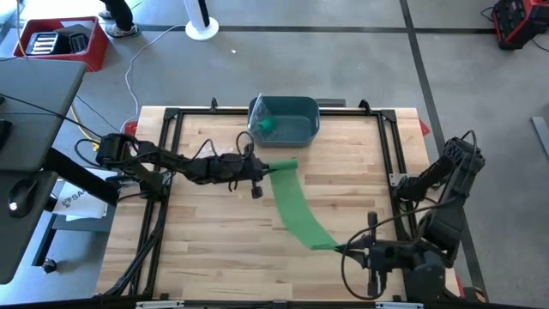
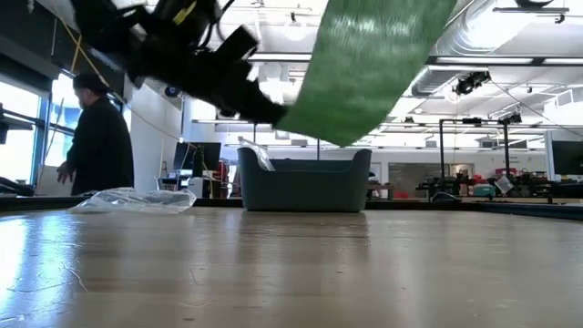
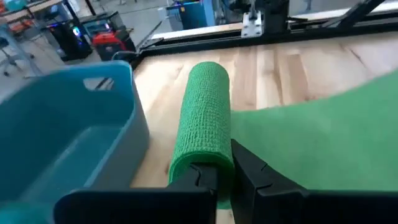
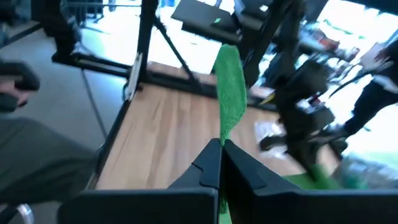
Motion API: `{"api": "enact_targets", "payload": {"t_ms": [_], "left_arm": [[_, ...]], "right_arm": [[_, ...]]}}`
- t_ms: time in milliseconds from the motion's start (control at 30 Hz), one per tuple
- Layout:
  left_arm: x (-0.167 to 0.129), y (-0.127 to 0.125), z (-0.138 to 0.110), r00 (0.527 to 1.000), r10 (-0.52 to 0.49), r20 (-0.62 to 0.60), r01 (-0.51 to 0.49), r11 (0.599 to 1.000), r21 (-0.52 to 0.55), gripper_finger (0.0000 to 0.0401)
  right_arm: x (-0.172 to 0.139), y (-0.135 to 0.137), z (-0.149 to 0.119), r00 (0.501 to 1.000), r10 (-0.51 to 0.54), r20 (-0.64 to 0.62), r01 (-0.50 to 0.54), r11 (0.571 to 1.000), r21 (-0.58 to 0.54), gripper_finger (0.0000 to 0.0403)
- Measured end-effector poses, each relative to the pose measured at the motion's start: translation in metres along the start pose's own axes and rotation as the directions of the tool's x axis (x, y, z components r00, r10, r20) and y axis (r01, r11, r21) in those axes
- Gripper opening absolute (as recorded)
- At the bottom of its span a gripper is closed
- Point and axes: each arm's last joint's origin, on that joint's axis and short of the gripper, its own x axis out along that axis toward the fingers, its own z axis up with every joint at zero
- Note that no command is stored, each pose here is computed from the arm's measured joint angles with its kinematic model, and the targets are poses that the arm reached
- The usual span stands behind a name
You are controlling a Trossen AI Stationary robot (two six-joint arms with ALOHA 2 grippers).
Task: Roll bandage
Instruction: Roll the green bandage
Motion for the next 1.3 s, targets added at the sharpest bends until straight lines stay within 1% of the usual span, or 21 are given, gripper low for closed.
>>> {"api": "enact_targets", "payload": {"t_ms": [100, 233, 300, 500, 700, 833, 900, 1000, 1067, 1167, 1233, 1300], "left_arm": [[-0.007, -0.001, -0.019, 1.0, -0.019, -0.001, 0.019, 0.999, -0.044, 0.0008], [-0.012, -0.004, -0.03, 0.998, -0.057, -0.007, 0.056, 0.996, -0.068, 0.0007], [-0.013, -0.007, -0.031, 0.997, -0.075, -0.014, 0.074, 0.995, -0.062, 0.0007], [-0.015, -0.016, -0.03, 0.99, -0.143, -0.007, 0.143, 0.989, -0.048, 0.0007], [-0.018, -0.03, -0.031, 0.979, -0.205, -0.011, 0.204, 0.978, -0.03, 0.0007], [-0.015, -0.042, -0.04, 0.955, -0.295, -0.04, 0.293, 0.955, -0.04, 0.0007], [-0.013, -0.05, -0.046, 0.937, -0.345, -0.046, 0.343, 0.938, -0.06, 0.0007], [-0.012, -0.063, -0.049, 0.91, -0.415, -0.013, 0.412, 0.907, -0.089, 0.0007], [-0.012, -0.072, -0.048, 0.896, -0.445, 0.003, 0.443, 0.891, -0.098, 0.0007], [-0.01, -0.085, -0.041, 0.878, -0.478, 0.02, 0.477, 0.874, -0.089, 0.0007], [-0.01, -0.093, -0.033, 0.868, -0.495, 0.041, 0.497, 0.864, -0.08, 0.0007], [-0.01, -0.099, -0.026, 0.858, -0.51, 0.061, 0.513, 0.856, -0.062, 0.0007]], "right_arm": [[-0.005, -0.006, 0.013, 0.999, -0.041, 0.033, 0.042, 0.998, -0.039, 0.0], [-0.006, -0.021, 0.037, 0.991, -0.115, 0.074, 0.121, 0.989, -0.084, 0.0], [-0.005, -0.033, 0.05, 0.986, -0.143, 0.086, 0.151, 0.984, -0.098, 0.0], [0.002, -0.074, 0.084, 0.963, -0.248, 0.107, 0.261, 0.956, -0.134, 0.0], [0.009, -0.117, 0.107, 0.929, -0.354, 0.109, 0.369, 0.913, -0.172, 0.0], [0.011, -0.146, 0.119, 0.902, -0.418, 0.109, 0.432, 0.878, -0.207, 0.0], [0.012, -0.162, 0.125, 0.898, -0.425, 0.112, 0.439, 0.875, -0.203, 0.0], [0.014, -0.187, 0.128, 0.901, -0.421, 0.104, 0.434, 0.884, -0.177, 0.0], [0.018, -0.203, 0.125, 0.892, -0.446, 0.067, 0.451, 0.877, -0.165, 0.0], [0.024, -0.227, 0.116, 0.861, -0.509, -0.015, 0.502, 0.854, -0.138, 0.0], [0.029, -0.24, 0.107, 0.858, -0.507, -0.078, 0.497, 0.859, -0.121, 0.0], [0.033, -0.253, 0.096, 0.863, -0.482, -0.153, 0.474, 0.876, -0.088, 0.0]]}}
